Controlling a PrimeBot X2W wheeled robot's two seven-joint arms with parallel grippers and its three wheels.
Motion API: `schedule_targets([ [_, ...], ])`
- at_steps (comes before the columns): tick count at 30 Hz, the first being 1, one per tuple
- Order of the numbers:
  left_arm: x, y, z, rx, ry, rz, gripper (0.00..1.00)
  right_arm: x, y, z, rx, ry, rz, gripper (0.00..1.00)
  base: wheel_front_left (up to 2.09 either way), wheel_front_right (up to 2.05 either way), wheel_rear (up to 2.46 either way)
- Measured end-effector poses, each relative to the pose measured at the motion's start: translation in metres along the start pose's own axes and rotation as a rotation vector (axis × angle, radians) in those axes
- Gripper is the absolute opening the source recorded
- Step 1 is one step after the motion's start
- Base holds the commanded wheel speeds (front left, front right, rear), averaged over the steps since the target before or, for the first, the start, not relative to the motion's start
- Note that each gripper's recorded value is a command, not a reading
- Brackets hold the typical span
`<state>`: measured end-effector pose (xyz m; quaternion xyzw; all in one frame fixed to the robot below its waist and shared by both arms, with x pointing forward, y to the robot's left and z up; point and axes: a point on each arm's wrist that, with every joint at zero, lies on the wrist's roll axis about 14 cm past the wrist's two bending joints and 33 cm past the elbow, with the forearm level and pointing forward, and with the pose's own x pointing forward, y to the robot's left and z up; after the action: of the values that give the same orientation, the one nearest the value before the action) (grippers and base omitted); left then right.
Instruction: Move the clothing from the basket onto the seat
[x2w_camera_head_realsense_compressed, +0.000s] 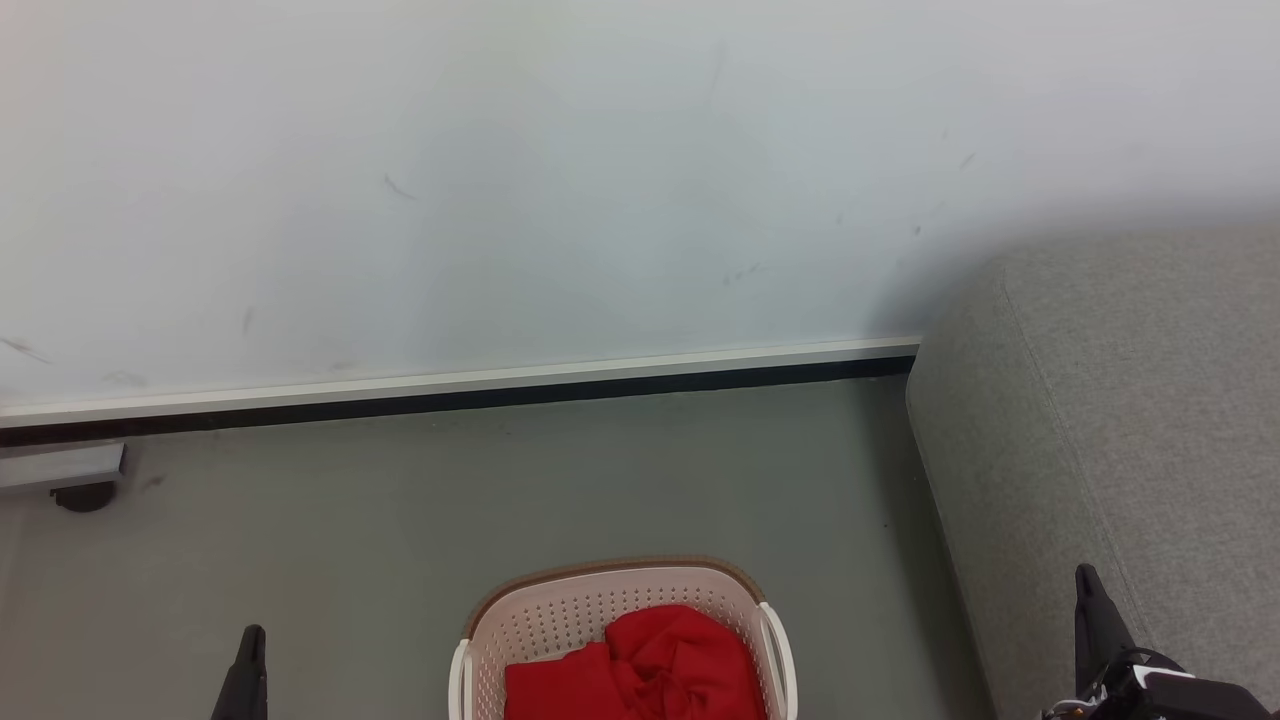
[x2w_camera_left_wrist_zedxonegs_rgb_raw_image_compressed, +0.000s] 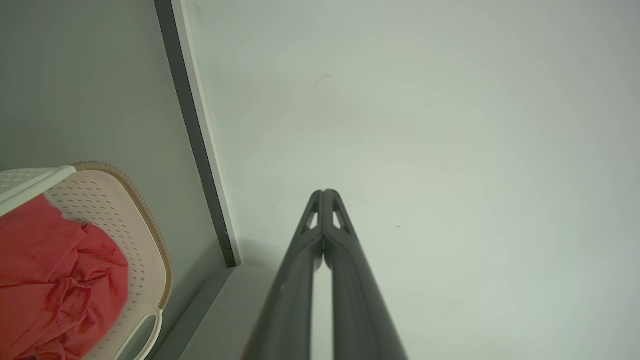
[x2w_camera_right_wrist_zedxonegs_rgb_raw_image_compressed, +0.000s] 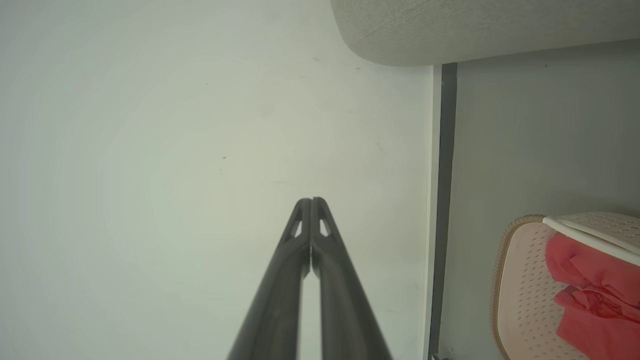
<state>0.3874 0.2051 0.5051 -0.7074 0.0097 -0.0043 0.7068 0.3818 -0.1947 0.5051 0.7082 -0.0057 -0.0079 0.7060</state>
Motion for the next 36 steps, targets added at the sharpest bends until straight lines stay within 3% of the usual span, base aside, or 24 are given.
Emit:
schedule_targets([
  [11, 0.0, 0.0, 0.0, 0.0, 0.0, 0.0, 0.0, 0.0, 0.0, 0.0, 0.0, 0.0, 0.0, 0.0, 0.0, 0.0, 0.0],
  [12, -0.001, 0.002, 0.0, -0.001, 0.0, 0.005, 1.0, -0.001, -0.002, 0.0, 0.0, 0.0, -0.006, 1.0, 0.0, 0.0, 0.0],
  [18, -0.01, 0.026, -0.007, -0.025, 0.006, 0.075, 1.0, -0.012, -0.028, 0.001, 0.005, -0.005, -0.085, 1.0, 0.0, 0.0, 0.0],
  [27, -0.012, 0.024, -0.013, -0.002, -0.002, 0.07, 1.0, -0.013, -0.024, -0.007, -0.015, 0.004, -0.072, 1.0, 0.0, 0.0, 0.0],
  [36, -0.012, 0.015, -0.015, 0.152, -0.008, 0.052, 1.0, -0.014, -0.021, -0.015, -0.145, 0.025, -0.062, 1.0, 0.0, 0.0, 0.0],
])
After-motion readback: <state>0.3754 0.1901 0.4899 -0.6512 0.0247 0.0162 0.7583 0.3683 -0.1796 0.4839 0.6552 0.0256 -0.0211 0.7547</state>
